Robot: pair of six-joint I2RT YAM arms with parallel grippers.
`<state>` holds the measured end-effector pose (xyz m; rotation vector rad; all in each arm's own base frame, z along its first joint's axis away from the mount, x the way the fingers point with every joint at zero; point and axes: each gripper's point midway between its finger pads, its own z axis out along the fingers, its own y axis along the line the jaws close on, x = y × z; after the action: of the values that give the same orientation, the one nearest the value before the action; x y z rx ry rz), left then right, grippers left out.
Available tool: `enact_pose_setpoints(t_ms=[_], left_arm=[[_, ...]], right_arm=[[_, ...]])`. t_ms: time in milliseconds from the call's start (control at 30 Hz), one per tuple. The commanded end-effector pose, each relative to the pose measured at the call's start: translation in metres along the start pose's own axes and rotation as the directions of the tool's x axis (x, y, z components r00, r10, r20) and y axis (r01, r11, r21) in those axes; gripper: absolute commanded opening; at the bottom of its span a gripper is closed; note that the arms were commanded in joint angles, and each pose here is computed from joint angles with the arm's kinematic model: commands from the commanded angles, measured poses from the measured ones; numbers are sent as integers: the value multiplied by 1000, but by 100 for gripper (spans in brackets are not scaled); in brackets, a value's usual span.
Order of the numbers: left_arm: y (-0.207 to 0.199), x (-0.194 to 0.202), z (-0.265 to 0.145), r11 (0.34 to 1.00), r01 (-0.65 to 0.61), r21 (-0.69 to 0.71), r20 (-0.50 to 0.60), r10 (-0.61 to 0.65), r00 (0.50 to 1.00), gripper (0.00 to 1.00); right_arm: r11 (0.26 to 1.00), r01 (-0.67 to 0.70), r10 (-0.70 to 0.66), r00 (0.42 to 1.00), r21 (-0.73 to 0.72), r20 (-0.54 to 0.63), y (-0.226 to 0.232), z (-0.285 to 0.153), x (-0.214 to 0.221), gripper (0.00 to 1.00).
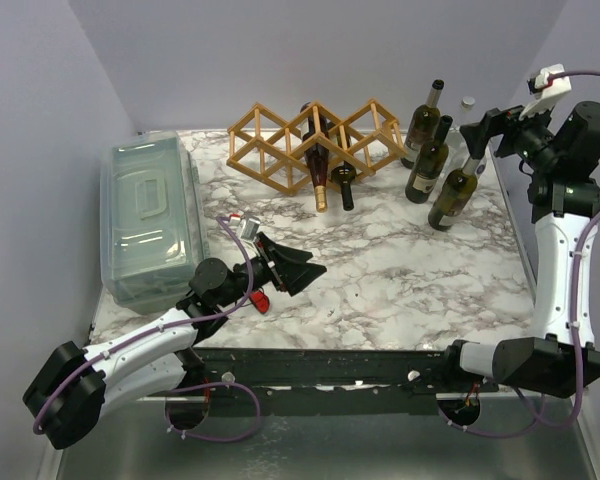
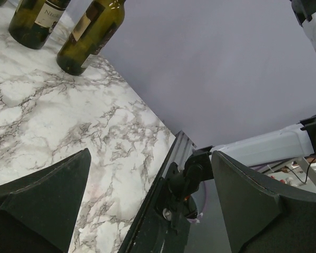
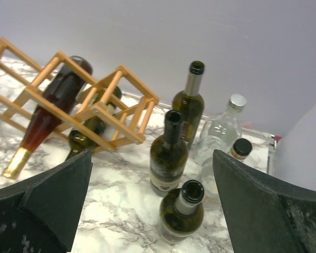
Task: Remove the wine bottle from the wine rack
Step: Pick up the wine bottle from the wine rack.
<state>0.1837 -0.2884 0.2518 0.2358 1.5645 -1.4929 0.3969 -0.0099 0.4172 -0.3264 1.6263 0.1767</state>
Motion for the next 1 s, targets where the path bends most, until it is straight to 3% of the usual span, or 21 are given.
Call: enact_pose_setpoints(t_ms=[0, 300, 700, 967], left_arm=[[3, -3, 1, 1000, 24, -16, 14, -23, 1000, 99], [3, -8, 2, 999, 41, -29, 35, -40, 999, 99], [3, -13, 8, 996, 53, -70, 6, -53, 999, 99], [8, -11, 11, 993, 36, -115, -30, -40, 999, 99]], right_arm=[[989, -2, 0, 1000, -148, -10, 34, -21, -10, 99], [928, -63, 51, 998, -367, -43, 82, -43, -3, 99], [794, -182, 134, 983, -580, -125, 130, -65, 46, 99], [790, -224, 142, 972, -570, -185, 134, -65, 91, 99]])
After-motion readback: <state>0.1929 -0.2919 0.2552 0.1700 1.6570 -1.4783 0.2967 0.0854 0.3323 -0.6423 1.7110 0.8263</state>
